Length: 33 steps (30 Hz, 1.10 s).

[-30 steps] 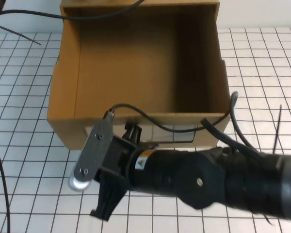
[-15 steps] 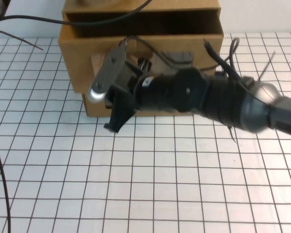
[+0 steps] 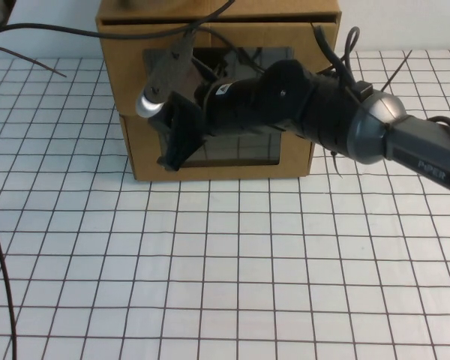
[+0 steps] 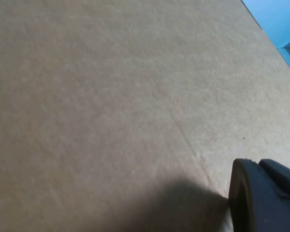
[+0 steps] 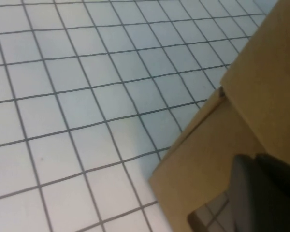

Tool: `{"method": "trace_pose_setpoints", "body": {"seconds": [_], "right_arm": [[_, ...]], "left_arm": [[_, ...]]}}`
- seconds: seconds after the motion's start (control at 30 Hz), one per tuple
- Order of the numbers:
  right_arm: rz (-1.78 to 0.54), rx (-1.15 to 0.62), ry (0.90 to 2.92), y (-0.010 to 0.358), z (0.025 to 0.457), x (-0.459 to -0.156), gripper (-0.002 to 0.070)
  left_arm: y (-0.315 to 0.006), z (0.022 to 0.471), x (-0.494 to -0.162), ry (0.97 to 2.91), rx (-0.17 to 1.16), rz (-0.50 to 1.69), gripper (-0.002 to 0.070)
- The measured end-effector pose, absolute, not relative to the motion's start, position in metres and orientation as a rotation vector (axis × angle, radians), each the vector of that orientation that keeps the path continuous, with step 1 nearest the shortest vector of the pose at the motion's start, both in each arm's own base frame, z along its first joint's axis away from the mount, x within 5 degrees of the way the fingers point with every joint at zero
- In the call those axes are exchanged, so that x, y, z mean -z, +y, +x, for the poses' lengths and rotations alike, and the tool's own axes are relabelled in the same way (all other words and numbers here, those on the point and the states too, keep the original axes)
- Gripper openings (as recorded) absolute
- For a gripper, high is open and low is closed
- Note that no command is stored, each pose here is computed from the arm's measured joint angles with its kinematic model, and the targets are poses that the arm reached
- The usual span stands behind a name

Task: Close the shoe box
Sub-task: Close the shoe box with your right arm

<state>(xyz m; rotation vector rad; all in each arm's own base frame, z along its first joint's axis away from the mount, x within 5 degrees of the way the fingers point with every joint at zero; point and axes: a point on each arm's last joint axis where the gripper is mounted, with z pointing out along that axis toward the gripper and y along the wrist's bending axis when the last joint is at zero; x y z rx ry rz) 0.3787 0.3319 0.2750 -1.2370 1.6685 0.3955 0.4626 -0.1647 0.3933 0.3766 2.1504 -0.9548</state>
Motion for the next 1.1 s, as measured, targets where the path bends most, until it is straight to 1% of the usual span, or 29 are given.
{"method": "trace_pose_setpoints", "body": {"seconds": [0.17,0.3,0.37,0.6,0.73,0.83,0.9,0.97,1.03,1.1], "right_arm": [[-1.274,-0.410,1.672,0.328,0.375,-0.280,-0.0013],[-1.275,-0.395,1.642,0.319,0.372,-0.299,-0.0013],[-1.242,-0.373,1.632,0.311,0.377,-0.308,-0.0013],[-1.073,-0.367,1.691,0.275,0.406,-0.313,-0.0013],[-1.117,-0.399,1.700,0.271,0.401,-0.317,-0.0013],[-1.186,-0.418,1.681,0.268,0.393,-0.325,-0.0013],[-1.226,-0.433,1.662,0.266,0.385,-0.335,-0.0013],[-1.256,-0.454,1.631,0.264,0.372,-0.353,-0.0013],[-1.268,-0.467,1.594,0.259,0.357,-0.375,-0.0013],[-1.248,-0.473,1.570,0.250,0.341,-0.401,-0.0013]], "left_arm": [[-0.163,0.461,-0.393,2.163,0.973,0.402,-0.0006],[-0.162,0.458,-0.394,2.163,0.992,0.440,-0.0006],[-0.162,0.454,-0.398,2.165,0.994,0.454,-0.0006],[-0.160,0.448,-0.409,2.143,0.992,0.461,-0.0006],[-0.161,0.448,-0.409,2.138,1.008,0.461,-0.0006],[-0.161,0.446,-0.412,2.128,1.023,0.463,-0.0006],[-0.161,0.442,-0.419,2.109,1.014,0.478,-0.0006],[-0.159,0.434,-0.431,2.079,1.002,0.498,-0.0006],[-0.155,0.424,-0.445,2.054,0.977,0.519,-0.0006],[-0.150,0.409,-0.462,2.037,0.923,0.558,-0.0006]]}}
